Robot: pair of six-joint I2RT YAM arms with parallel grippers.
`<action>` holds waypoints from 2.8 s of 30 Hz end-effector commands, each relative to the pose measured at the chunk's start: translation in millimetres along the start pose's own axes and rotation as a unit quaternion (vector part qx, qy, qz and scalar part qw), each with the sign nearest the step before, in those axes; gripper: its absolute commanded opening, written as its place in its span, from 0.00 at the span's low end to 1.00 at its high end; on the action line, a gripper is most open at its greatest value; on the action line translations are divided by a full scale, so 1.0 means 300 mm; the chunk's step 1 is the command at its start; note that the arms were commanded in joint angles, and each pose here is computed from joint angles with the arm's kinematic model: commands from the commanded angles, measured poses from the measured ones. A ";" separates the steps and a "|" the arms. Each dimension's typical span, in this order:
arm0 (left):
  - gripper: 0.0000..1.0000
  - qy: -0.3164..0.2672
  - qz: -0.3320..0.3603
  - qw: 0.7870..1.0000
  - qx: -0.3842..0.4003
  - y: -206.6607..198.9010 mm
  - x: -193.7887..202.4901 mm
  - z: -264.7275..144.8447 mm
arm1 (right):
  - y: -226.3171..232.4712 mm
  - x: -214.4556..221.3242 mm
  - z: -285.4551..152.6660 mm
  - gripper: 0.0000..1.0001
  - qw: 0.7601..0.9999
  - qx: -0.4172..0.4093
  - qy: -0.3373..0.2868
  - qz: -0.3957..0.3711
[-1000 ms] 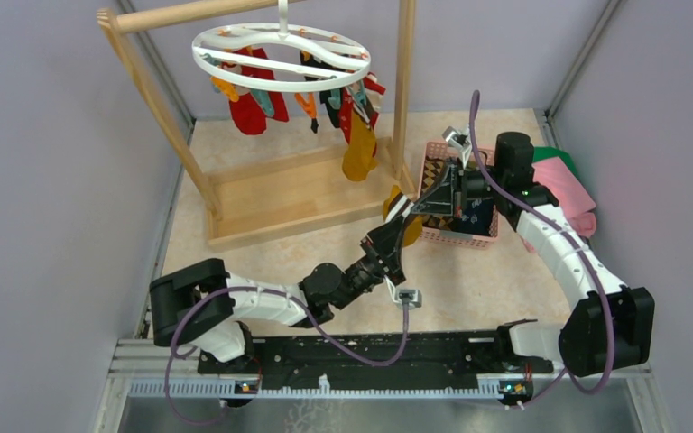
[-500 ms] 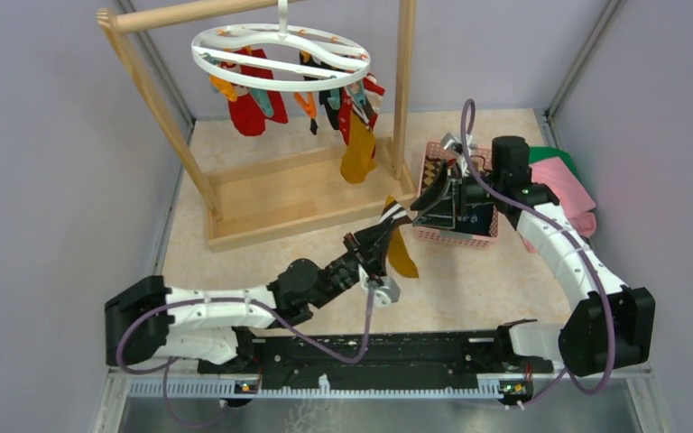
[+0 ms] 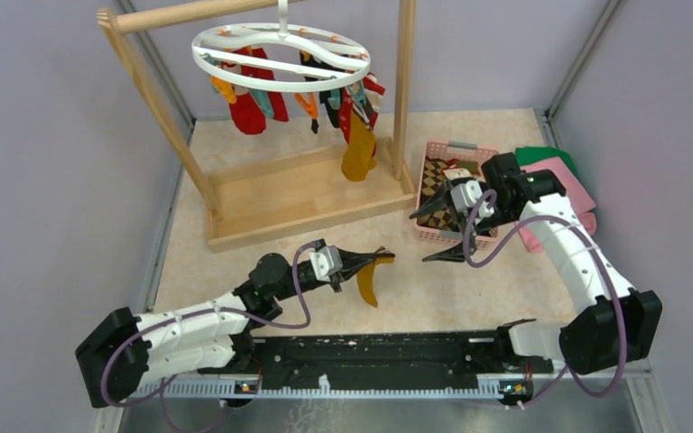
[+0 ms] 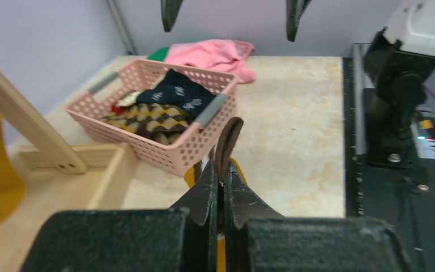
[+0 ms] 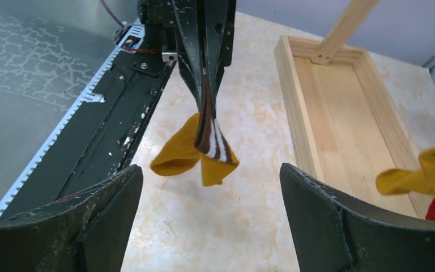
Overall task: Clip the socks to the hanger
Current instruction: Pick up the sock from the bin.
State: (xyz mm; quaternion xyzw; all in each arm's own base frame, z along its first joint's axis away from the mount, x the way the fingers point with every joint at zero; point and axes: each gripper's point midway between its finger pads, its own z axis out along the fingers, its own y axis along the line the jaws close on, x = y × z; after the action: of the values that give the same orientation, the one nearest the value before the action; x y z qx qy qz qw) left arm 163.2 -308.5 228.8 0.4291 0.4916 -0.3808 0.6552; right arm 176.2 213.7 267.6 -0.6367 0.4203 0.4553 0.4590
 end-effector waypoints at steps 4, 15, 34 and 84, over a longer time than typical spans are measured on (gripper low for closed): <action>0.00 -0.066 -0.087 0.992 0.058 -0.082 -0.081 -0.005 | 0.014 0.014 0.069 0.84 0.999 -0.036 -0.034 -0.022; 0.00 -0.080 -0.122 0.988 0.045 -0.063 -0.075 0.029 | 0.000 0.084 0.146 0.63 0.998 -0.042 0.001 0.046; 0.21 -0.087 -0.128 0.988 0.011 -0.031 -0.054 0.009 | 0.018 0.046 0.173 0.00 0.995 -0.064 -0.004 0.082; 0.64 -0.090 -0.199 0.975 0.048 -0.041 -0.022 0.004 | -0.054 0.047 0.153 0.00 0.989 -0.023 0.022 0.142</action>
State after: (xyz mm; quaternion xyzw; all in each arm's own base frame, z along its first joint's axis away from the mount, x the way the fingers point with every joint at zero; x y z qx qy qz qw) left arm 150.4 -310.7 214.7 0.3127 0.5180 -0.5577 0.5683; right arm 179.4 257.7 233.9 -0.5838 0.5246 0.5168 0.3419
